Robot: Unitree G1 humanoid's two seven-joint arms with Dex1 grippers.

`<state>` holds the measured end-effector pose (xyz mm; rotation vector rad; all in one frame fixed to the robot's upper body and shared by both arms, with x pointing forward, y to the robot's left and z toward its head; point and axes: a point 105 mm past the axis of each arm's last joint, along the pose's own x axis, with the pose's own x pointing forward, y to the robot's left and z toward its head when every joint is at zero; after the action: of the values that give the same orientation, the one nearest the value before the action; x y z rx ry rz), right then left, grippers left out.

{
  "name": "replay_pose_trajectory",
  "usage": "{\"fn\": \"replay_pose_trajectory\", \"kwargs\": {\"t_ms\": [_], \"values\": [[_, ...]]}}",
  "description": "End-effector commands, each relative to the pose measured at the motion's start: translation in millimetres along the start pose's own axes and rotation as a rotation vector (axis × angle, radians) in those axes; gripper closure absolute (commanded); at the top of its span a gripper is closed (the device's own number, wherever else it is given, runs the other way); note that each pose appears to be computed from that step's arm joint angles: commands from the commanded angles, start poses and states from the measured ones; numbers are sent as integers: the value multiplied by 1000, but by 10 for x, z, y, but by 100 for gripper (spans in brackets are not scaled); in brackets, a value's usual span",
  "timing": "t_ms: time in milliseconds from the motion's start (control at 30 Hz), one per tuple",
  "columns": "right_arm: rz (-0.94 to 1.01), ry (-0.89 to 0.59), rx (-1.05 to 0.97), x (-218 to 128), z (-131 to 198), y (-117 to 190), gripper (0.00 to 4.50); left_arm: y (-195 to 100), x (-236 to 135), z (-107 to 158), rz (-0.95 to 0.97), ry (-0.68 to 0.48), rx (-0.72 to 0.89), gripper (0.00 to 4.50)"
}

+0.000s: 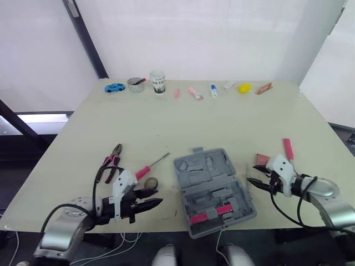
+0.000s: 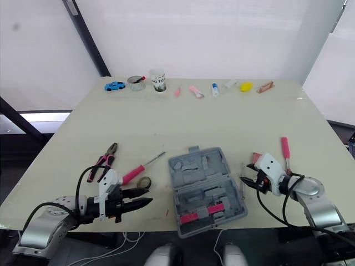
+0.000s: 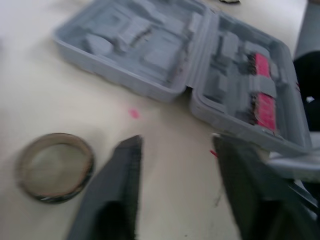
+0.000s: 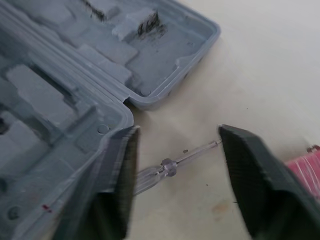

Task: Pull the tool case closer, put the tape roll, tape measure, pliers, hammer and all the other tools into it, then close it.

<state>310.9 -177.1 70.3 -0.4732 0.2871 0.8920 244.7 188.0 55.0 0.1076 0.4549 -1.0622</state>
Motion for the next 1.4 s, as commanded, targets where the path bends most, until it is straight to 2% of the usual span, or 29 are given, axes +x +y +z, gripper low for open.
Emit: {"fn": "replay_pose_trajectory", "kwargs": {"t_ms": [33,67,200,500,800,1400], "values": [[42,16,-92,76,52,-40,401,11,53,5,-50,29,40,450],[55,23,-105,104,51,-44,442,20,76,-8,-61,44,53,450],[114,32,-159,205,77,-31,442,36,180,-68,-113,102,71,450],[195,62,-230,322,32,33,442,53,404,38,-206,112,56,450],[222,30,-249,374,93,82,442,79,484,-25,-232,150,51,450],[233,17,-252,409,107,109,442,207,652,67,-179,93,77,450]]}}
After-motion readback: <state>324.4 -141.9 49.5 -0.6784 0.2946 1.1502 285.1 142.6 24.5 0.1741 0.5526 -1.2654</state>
